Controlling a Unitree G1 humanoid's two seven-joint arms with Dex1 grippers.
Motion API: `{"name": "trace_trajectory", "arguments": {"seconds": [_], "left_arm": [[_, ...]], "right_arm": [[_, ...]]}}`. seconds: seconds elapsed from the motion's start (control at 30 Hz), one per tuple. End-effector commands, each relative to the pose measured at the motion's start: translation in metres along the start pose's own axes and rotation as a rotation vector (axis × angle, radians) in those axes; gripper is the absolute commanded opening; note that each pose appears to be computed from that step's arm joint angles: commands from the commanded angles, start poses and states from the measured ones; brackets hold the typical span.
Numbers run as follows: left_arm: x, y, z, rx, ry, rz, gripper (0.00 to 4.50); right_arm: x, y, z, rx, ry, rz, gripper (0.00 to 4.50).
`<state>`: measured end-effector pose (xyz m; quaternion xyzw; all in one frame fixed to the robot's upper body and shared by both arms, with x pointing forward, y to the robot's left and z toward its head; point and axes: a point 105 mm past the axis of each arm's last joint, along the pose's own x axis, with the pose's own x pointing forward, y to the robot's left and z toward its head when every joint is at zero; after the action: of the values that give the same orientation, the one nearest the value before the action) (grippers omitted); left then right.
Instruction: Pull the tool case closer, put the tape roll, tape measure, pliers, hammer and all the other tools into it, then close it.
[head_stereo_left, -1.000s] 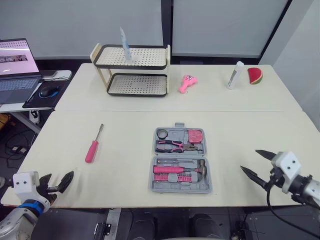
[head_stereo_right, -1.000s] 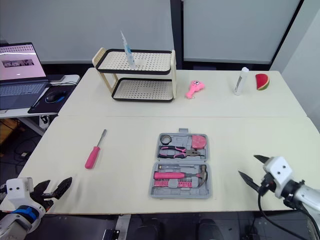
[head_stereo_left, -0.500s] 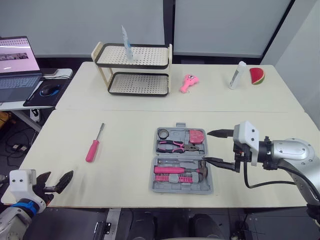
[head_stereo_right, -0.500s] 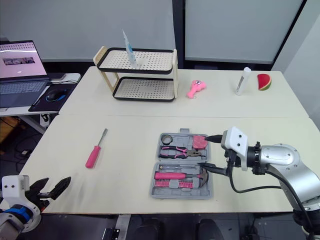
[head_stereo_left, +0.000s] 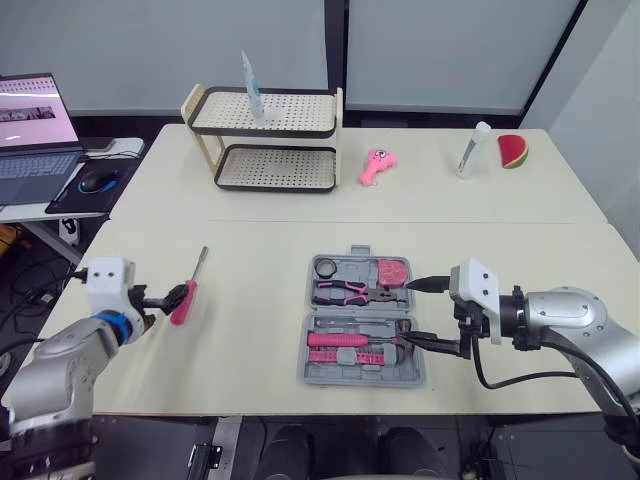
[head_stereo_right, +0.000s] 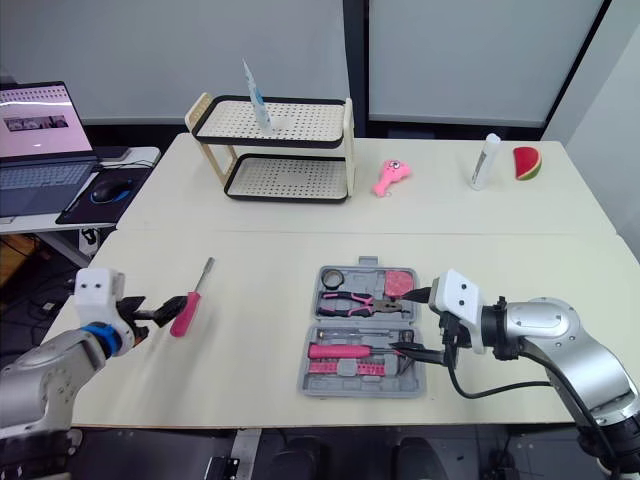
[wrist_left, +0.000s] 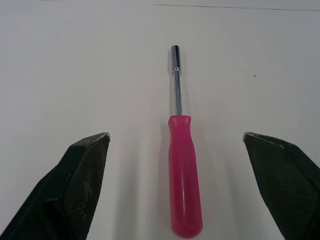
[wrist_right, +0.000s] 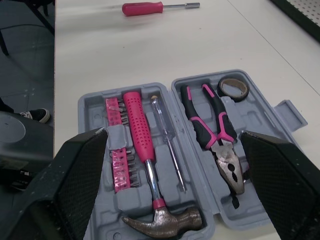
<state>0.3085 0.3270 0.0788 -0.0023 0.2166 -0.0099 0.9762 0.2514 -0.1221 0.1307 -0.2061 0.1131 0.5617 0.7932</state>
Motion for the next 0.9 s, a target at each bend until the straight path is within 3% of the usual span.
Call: {"name": "trace_trajectory", "arguments": {"seconds": [0.03,0.37,0.5,0.8,0.83,0.9], "left_arm": [[0.011,0.002,-0.005,0.025,0.056,0.024,4.45],[0.044,-0.006,-0.012,0.061,0.106,0.01,4.45],[0.051,-0.009,-0.018,0.057,0.122,0.002,3.62],[0.058,-0.012,-0.032,0.047,0.157,-0.006,0.84],[0.058,-0.011,-0.033,0.049,0.158,-0.005,0.61],[0.056,-0.008,-0.034,0.051,0.158,-0.003,0.62]], "right_arm": [[-0.002,0.002,0.01,-0.05,-0.024,-0.013,4.5],[-0.003,0.004,0.011,-0.051,-0.014,-0.014,4.5],[-0.004,0.005,0.013,-0.052,-0.011,-0.015,4.5],[-0.005,0.005,0.016,-0.054,-0.004,-0.023,4.5],[-0.006,0.005,0.016,-0.054,-0.003,-0.025,4.5],[-0.007,0.005,0.016,-0.053,0.0,-0.029,4.5]]}}
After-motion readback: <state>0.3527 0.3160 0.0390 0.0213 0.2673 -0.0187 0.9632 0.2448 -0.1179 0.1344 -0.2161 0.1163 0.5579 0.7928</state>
